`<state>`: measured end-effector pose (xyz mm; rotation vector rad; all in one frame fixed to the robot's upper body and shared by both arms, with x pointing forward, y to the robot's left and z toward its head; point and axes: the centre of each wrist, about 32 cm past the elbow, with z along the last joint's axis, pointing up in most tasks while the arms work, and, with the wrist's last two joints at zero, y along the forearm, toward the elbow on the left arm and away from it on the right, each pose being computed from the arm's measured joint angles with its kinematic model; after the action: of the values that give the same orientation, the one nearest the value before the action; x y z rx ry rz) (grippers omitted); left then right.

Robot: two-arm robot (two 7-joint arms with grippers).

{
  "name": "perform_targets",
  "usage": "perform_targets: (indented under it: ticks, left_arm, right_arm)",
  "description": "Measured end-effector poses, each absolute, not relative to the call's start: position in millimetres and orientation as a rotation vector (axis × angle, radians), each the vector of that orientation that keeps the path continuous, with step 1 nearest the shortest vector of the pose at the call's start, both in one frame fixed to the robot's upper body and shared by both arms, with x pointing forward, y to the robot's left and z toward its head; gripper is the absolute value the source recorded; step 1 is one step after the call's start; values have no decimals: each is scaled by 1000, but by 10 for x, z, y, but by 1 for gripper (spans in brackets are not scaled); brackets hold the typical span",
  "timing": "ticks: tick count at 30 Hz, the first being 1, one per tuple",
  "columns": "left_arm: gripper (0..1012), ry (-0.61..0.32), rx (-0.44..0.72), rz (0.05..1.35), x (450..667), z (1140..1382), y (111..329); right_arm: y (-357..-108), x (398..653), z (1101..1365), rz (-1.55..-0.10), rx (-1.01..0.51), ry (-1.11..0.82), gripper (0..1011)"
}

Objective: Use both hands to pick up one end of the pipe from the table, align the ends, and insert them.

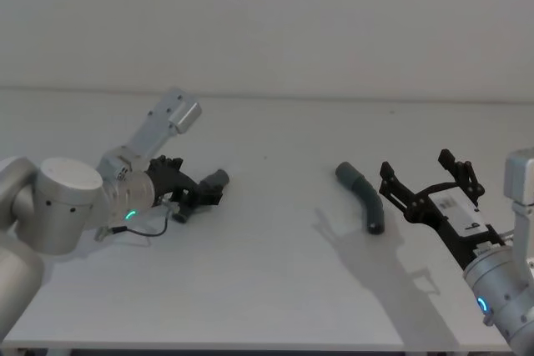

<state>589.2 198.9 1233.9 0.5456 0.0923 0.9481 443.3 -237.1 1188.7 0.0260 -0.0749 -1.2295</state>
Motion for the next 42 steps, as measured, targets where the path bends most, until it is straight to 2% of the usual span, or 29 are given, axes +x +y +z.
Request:
perform_targets:
  ticks: [31, 36, 37, 39, 40, 42]
  left_arm:
    - [1002, 119, 570, 951, 5949, 12256, 1957]
    - [922, 121, 571, 952, 5954, 12250, 1951]
    - [880, 121, 572, 952, 5955, 12250, 1950]
    - [870, 122, 572, 952, 5956, 12249, 1949]
    - [813, 122, 572, 953, 5956, 12248, 1949]
    - [776, 123, 573, 953, 5958, 12247, 1950]
  right_arm:
    - [-2371, 4433, 11887, -1229, 26, -75, 1001]
    - [-2371, 4433, 11887, -1229, 26, -75, 1001]
    - [-2371, 4433, 11887, -1229, 26, -75, 1001]
    - [-2371, 4433, 11887, -1229, 26, -75, 1001]
    - [-2371, 4433, 11887, -1229, 26, -75, 1001]
    - [-2371, 4433, 11887, -1229, 26, -75, 1001]
